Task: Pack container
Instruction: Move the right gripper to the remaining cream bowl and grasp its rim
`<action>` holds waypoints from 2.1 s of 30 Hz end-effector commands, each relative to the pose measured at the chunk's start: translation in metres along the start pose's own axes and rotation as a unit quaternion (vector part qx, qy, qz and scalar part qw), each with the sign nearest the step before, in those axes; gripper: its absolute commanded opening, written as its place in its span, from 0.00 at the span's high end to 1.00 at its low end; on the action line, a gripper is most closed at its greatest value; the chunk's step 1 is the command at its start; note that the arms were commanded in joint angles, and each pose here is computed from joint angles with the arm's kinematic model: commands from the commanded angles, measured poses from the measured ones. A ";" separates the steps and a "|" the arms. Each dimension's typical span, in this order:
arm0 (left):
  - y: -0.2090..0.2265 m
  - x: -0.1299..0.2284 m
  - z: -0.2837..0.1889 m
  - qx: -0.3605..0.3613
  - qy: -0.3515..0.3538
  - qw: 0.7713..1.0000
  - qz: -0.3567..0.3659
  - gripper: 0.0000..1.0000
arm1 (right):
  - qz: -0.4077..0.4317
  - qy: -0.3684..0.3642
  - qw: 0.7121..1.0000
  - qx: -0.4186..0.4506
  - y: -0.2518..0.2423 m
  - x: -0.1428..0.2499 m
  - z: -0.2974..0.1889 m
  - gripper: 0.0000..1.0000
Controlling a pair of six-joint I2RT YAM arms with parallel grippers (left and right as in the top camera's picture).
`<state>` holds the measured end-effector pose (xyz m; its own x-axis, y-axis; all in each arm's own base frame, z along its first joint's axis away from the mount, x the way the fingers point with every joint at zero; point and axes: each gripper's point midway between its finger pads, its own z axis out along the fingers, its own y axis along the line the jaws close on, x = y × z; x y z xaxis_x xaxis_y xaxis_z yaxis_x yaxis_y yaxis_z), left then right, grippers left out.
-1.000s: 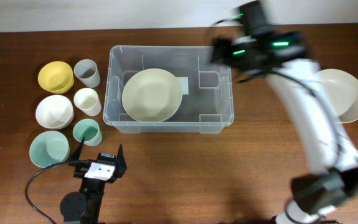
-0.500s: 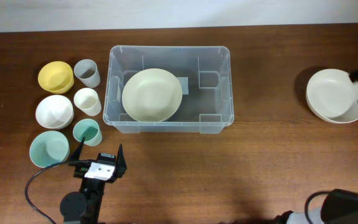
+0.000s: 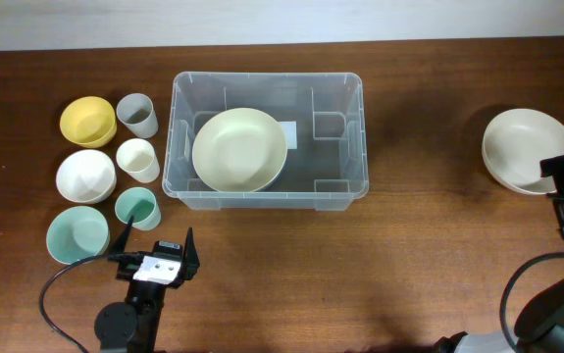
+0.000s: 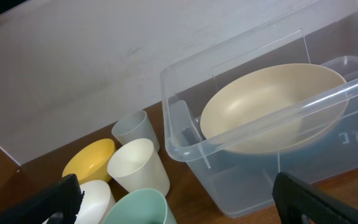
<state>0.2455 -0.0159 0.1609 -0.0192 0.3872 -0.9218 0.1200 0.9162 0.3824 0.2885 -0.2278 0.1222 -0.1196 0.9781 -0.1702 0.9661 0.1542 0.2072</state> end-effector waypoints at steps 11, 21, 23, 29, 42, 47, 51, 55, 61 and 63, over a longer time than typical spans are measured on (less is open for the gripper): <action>-0.002 0.001 0.000 0.005 0.000 1.000 0.006 0.00 | -0.056 0.047 0.997 -0.007 0.014 -0.002 0.082 0.01; -0.002 0.001 0.000 0.005 0.000 1.000 0.006 0.00 | -0.064 0.049 0.997 -0.019 0.021 -0.006 0.108 0.00; -0.002 0.001 0.000 0.005 0.000 1.000 0.006 0.00 | -0.070 0.046 0.996 -0.022 0.022 -0.007 0.111 0.00; -0.002 0.001 0.000 0.005 0.000 1.000 0.006 0.00 | -0.070 0.039 0.996 -0.027 0.025 -0.011 0.114 0.11; -0.002 0.001 0.000 0.005 0.000 1.000 0.006 0.00 | -0.071 0.033 0.996 -0.032 0.028 -0.014 0.116 0.44; -0.002 0.001 0.000 0.005 0.000 1.000 0.006 0.00 | -0.071 0.030 0.996 -0.033 0.029 -0.015 0.116 0.44; -0.002 0.001 0.000 0.005 0.000 1.000 0.006 0.00 | -0.071 0.029 0.996 -0.035 0.029 -0.016 0.116 0.44; -0.002 0.001 0.000 0.005 0.000 1.000 0.006 0.00 | -0.071 0.032 0.996 -0.032 0.028 -0.015 0.122 0.45; -0.002 0.001 0.000 0.005 0.000 1.000 0.006 0.00 | -0.070 0.035 0.996 -0.030 0.028 -0.015 0.133 0.51; -0.002 0.001 0.000 0.005 0.000 1.000 0.006 0.00 | -0.071 0.032 0.996 -0.032 0.029 -0.016 0.133 0.57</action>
<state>0.2455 -0.0159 0.1609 -0.0192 0.3872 -0.9218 0.1200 0.9162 0.3824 0.3485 -0.2574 0.0081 -0.2715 0.9514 -0.1454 0.9211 0.3006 0.2473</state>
